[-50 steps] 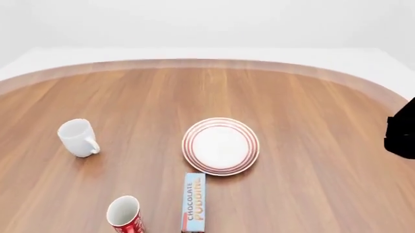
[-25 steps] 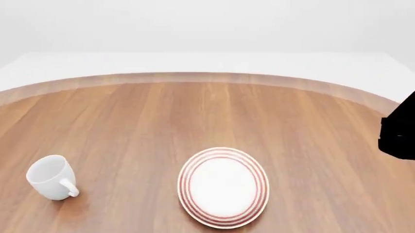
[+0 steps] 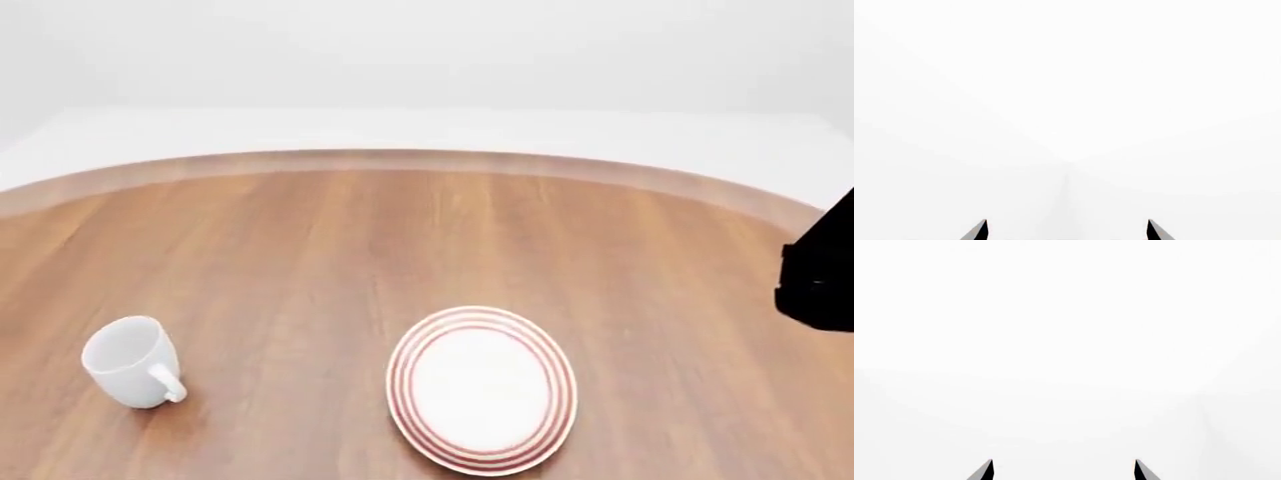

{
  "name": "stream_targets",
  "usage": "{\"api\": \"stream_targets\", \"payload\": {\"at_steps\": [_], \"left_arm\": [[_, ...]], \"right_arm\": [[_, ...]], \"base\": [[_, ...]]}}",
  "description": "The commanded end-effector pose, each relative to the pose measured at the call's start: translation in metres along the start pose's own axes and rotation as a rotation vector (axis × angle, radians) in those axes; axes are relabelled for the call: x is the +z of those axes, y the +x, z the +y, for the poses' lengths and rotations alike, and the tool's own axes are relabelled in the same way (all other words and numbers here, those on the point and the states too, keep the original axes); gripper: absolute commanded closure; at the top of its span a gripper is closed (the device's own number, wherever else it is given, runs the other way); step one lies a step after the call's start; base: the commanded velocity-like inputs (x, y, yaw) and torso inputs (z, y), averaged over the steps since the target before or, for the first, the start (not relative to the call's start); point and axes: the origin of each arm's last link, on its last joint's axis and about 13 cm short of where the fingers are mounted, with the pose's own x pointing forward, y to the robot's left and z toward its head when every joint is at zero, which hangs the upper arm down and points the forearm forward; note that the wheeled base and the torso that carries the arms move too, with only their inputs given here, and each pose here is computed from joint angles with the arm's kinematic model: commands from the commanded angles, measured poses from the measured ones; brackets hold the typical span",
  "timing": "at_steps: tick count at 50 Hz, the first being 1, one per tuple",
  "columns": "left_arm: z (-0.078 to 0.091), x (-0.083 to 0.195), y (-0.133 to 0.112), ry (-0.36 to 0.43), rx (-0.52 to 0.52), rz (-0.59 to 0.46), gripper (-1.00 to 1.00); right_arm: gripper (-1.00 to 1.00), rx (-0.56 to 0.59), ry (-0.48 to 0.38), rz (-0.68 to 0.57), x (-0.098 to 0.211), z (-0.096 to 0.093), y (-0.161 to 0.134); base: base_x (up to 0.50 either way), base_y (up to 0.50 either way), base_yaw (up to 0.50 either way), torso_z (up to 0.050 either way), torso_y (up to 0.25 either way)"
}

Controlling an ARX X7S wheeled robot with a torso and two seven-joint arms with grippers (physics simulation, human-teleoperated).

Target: Pick up the white mug and put it on the plate, and put the chocolate pudding to the right of the plate.

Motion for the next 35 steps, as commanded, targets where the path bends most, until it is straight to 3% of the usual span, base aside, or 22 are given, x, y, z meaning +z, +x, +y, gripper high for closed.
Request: {"api": "stream_targets", "payload": {"at_steps": [1,9,25,28,35], "left_arm": [[0.0024,-0.0022,-0.0015,0.017,0.004,0.016,-1.00],[0.0014,-0.0025,-0.0015,0.013,-0.002,0.020,-1.00],[-0.0014,-0.0056,-0.0023,-0.026,-0.035,0.068,-1.00],[-0.0027,-0.0076,-0.0034,0.027,-0.076,0.069,-1.00],[-0.0041,-0.0081,-0.0043,0.037,-0.074,0.069,-1.00]], "right_arm": [[-1.00,0.002,-0.032,-0.023,0.0008,-0.0010,-0.0015],[-1.00,-0.002,-0.029,-0.018,0.0003,-0.0010,-0.0011],[-1.00,0.007,-0.035,-0.012,-0.0021,0.0000,-0.0022],[-1.00,0.008,-0.035,-0.010,-0.0021,0.0001,-0.0022],[-1.00,0.009,-0.034,-0.009,-0.0015,0.0002,-0.0025]], "base": [[-0.01,0.50,0.00,0.000,0.000],[-0.01,0.45,0.00,0.000,0.000],[0.00,0.00,0.00,0.000,0.000],[0.00,0.00,0.00,0.000,0.000],[0.00,0.00,0.00,0.000,-0.193]]}}
